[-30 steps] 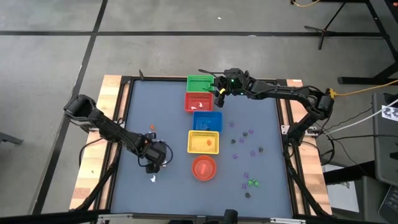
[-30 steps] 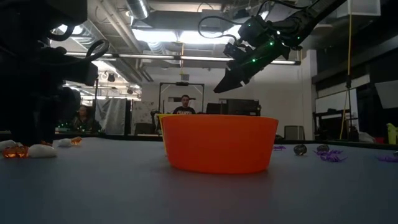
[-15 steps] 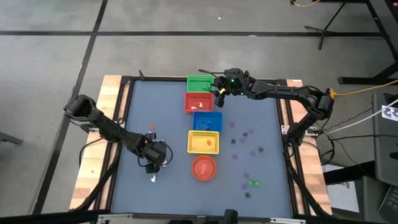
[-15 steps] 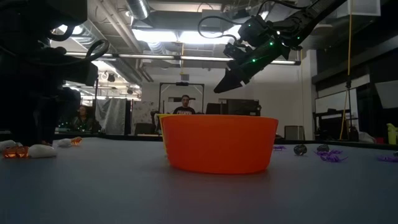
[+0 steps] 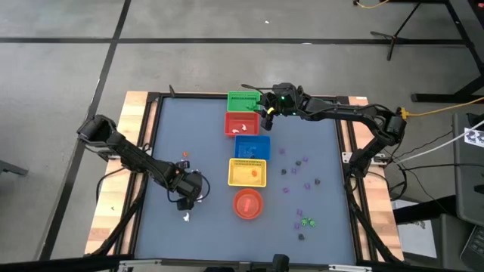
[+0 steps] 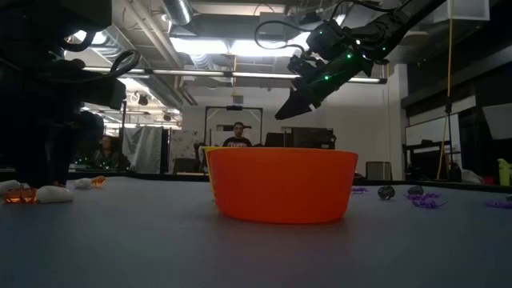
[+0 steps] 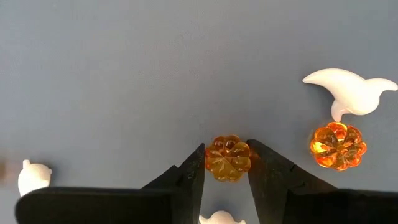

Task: Sort Halloween decoration
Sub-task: Put the orange pumpkin toy into the yellow bin

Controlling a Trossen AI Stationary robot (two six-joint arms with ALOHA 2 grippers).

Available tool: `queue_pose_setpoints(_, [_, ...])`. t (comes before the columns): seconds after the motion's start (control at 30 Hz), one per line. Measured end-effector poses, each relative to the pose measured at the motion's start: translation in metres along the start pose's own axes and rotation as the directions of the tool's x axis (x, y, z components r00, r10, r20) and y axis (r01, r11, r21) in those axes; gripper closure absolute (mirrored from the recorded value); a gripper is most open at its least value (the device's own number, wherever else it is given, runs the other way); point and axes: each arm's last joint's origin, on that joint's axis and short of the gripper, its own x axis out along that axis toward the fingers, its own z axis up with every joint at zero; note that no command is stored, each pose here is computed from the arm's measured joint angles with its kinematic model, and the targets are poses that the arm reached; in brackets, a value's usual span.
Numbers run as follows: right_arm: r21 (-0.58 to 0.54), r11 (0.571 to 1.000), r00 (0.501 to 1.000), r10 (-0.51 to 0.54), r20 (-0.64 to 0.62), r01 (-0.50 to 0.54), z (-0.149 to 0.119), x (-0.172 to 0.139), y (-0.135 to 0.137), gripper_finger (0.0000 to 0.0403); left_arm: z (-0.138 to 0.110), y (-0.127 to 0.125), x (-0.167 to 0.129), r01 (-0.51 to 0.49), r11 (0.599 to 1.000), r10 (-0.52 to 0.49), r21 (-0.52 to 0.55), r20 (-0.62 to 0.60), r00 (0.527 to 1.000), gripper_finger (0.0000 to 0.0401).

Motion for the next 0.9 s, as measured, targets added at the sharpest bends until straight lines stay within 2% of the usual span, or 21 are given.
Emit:
queue_pose_setpoints(0.23, [0.0,1.0,1.0,-0.001,0.0,0.001,0.0,0.0,0.0,0.0242,0.004,-0.001,-0.003,0.003,1.0,-0.003,-0.003,0.007,1.0,0.0315])
queue_pose_setpoints(0.63, [0.0,1.0,1.0,-0.002,0.004,0.002,0.0,0.0,0.0,0.0242,0.038,0.006,-0.017,0.01,0.994,0.003,-0.107,0.115,0.993,0.0317])
queue_pose_setpoints(0.77, [0.0,1.0,1.0,-0.002,0.006,0.002,0.001,0.0,0.0,0.0242,0.051,0.012,-0.021,-0.022,0.99,0.047,-0.138,0.181,0.982,0.0316])
queue_pose_setpoints(0.9, [0.0,1.0,1.0,-0.003,0.007,0.003,0.001,0.0,-0.001,0.0242,0.067,0.019,-0.024,-0.029,0.994,0.059,-0.108,0.286,0.956,0.0316])
